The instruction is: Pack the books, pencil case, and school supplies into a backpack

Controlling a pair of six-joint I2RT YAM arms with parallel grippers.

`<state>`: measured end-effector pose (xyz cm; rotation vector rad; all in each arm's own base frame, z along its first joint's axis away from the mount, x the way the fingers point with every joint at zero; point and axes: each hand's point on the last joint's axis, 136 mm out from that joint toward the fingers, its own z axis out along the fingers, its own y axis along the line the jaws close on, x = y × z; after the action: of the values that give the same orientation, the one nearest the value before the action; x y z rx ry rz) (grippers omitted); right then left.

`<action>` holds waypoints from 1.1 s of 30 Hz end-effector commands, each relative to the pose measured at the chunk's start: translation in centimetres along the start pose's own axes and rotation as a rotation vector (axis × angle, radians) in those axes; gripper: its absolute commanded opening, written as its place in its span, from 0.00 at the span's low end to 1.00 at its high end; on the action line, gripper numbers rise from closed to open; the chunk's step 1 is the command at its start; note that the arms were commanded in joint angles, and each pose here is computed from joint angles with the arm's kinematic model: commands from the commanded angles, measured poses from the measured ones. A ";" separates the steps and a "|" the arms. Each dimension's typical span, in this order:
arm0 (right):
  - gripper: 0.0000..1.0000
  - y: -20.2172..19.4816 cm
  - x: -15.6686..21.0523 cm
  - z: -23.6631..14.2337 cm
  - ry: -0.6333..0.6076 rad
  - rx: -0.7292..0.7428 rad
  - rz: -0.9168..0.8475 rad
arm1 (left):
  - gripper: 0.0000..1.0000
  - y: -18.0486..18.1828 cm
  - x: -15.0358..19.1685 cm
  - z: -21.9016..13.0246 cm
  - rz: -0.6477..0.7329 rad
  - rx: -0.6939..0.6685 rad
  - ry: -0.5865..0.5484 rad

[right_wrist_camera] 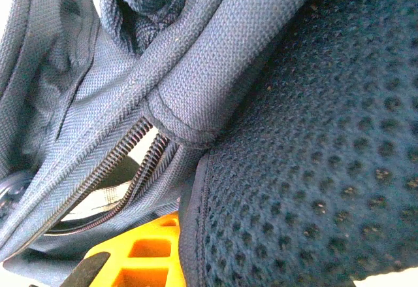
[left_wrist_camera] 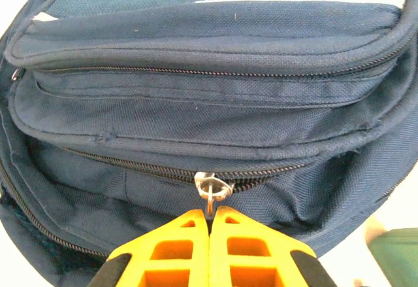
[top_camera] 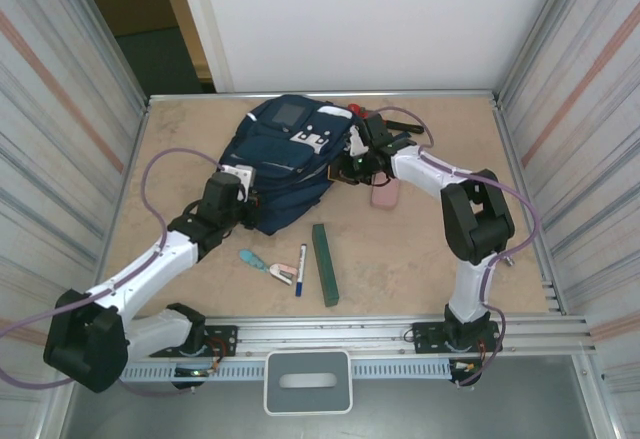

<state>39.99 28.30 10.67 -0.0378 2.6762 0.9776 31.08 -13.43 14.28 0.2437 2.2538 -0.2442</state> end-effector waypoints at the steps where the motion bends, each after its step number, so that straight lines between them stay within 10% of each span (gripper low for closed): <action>1: 0.00 -0.1 -3.3 -0.8 -0.055 0.020 -0.072 | 0.00 -1.0 -0.4 -1.0 0.003 0.065 -0.023; 7: 0.10 0.4 -6.3 -0.9 -0.081 0.015 -0.056 | 0.00 -5.6 -1.1 -0.7 0.033 0.206 -0.023; 17: 0.64 -0.7 -0.3 -3.0 -0.106 -0.086 0.153 | 0.00 -9.2 -1.7 0.7 0.083 0.275 -0.005; 26: 0.68 1.0 2.7 0.4 -0.070 -0.115 0.159 | 0.00 -6.9 -0.4 1.4 0.097 0.182 0.036; 33: 0.67 0.1 2.7 0.1 -0.083 -0.058 0.136 | 0.37 -3.9 -0.8 1.3 -0.011 0.186 0.049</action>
<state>36.53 28.81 9.20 0.1675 2.6296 1.0979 31.29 -18.52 13.68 0.3866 2.2870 -0.4123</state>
